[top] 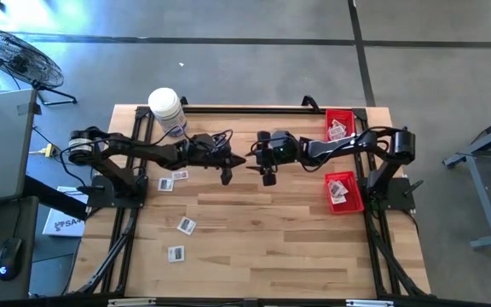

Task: Pick & Place First Aid Supplies
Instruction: Put the towelette pack into the bottom basket

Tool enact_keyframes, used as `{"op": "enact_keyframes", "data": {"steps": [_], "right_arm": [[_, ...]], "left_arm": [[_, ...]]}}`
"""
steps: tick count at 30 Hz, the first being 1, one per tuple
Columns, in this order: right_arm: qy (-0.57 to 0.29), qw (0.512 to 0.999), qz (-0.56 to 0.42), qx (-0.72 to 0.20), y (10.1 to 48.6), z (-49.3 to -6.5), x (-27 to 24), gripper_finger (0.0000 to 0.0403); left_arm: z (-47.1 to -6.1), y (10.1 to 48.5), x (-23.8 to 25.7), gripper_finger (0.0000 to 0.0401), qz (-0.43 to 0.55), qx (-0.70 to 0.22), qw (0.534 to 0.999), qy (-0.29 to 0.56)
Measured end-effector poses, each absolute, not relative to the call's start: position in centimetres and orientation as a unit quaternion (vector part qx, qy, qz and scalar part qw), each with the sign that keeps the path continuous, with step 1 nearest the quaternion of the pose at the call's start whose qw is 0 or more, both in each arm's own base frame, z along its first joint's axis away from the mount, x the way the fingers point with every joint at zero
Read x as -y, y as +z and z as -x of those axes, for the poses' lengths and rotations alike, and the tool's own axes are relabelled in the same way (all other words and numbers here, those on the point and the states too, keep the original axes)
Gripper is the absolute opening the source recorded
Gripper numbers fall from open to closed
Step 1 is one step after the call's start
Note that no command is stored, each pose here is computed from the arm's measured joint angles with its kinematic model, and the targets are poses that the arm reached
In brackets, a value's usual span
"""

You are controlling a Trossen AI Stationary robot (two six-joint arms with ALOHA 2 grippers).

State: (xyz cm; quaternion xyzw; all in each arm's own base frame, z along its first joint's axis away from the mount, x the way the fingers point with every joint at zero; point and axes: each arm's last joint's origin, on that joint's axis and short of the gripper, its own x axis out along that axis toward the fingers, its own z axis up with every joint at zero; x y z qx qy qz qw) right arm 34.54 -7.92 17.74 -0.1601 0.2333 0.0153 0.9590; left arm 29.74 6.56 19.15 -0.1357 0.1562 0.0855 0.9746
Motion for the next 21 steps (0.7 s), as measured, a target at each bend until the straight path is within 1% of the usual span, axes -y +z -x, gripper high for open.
{"op": "enact_keyframes", "data": {"steps": [3,5,8,11,12,13,17,19,21], "right_arm": [[0.017,0.961,0.161,-0.226,17.87,-34.71,7.48,0.0168],[0.023,0.961,0.161,-0.225,17.87,-34.77,7.18,0.0144],[0.028,0.960,0.162,-0.224,17.86,-34.84,6.80,0.0090],[0.028,0.961,0.161,-0.224,17.86,-34.84,6.81,0.0023],[0.027,0.961,0.160,-0.225,17.86,-34.83,6.84,0.0013],[0.024,0.962,0.154,-0.225,17.86,-34.83,6.85,0.0011],[0.002,0.960,0.138,-0.246,17.58,-34.70,6.91,0.0023],[-0.001,0.955,0.136,-0.262,17.31,-34.54,6.91,0.0012],[-0.002,0.953,0.133,-0.274,17.11,-34.42,6.91,0.0006]], "left_arm": [[-29.86,19.30,-6.28,0.0000,0.133,-0.148,0.976,0.086],[-29.93,19.42,-6.10,0.0000,0.130,-0.143,0.977,0.085],[-29.93,19.40,-6.08,0.0000,0.131,-0.143,0.977,0.088],[-29.94,19.40,-6.06,0.0000,0.134,-0.143,0.977,0.087],[-29.94,19.40,-6.07,0.0000,0.134,-0.143,0.977,0.087],[-29.93,19.41,-6.08,0.0000,0.135,-0.143,0.977,0.088],[-29.92,19.38,-6.08,0.0001,0.139,-0.145,0.976,0.084],[-29.89,19.31,-6.10,0.0004,0.140,-0.148,0.975,0.084],[-29.79,19.35,-6.09,0.0016,0.141,-0.153,0.975,0.084]]}}
